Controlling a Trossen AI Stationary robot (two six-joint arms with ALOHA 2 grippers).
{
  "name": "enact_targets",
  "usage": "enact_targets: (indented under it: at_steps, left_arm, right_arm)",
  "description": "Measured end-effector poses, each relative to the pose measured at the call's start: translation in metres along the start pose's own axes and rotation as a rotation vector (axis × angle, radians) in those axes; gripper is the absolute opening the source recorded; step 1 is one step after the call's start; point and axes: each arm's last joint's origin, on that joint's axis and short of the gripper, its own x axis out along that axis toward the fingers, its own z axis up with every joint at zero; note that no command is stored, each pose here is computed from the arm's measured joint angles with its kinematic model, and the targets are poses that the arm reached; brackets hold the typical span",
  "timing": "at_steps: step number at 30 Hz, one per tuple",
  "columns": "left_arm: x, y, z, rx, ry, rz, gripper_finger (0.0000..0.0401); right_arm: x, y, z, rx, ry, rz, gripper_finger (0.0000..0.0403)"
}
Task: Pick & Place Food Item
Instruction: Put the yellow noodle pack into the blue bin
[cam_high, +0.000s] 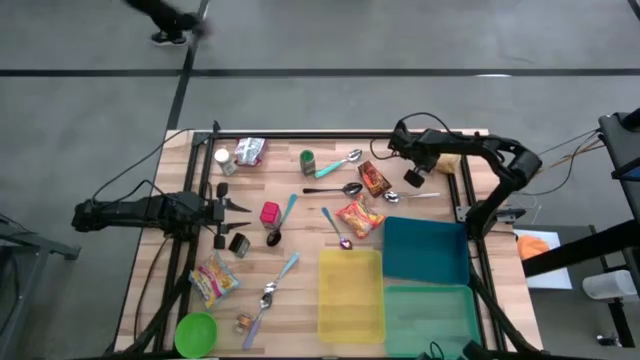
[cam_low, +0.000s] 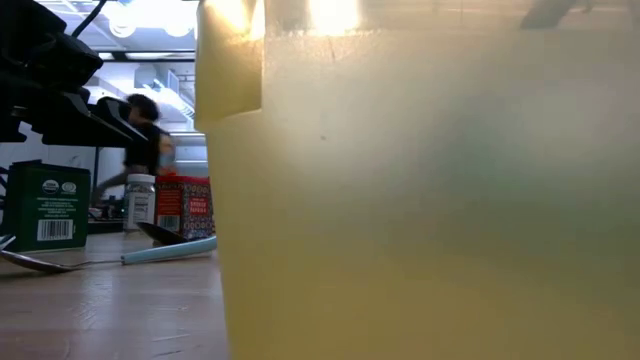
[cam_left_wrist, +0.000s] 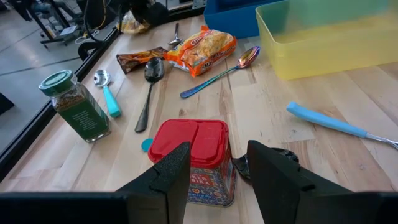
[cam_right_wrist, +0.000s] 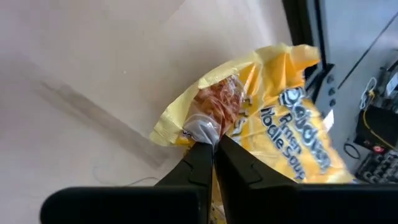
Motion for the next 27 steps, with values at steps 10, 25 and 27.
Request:
enact_targets:
  at_steps: [10,25,27]
  left_arm:
    - [0.000,0.000,0.000,0.000,0.000,0.000,0.0158]
    - [0.000,0.000,0.000,0.000,0.000,0.000,0.0158]
    - [0.000,0.000,0.000,0.000,0.000,0.000,0.0158]
  right_arm:
    - [-0.041,-0.018,-0.016,0.161,-0.191,0.301,0.0008]
    - [-0.091,-0.040,-0.051,0.386,-0.425,0.585,0.0008]
    - [-0.098,-0.040,-0.056,0.419,-0.448,0.619,0.0008]
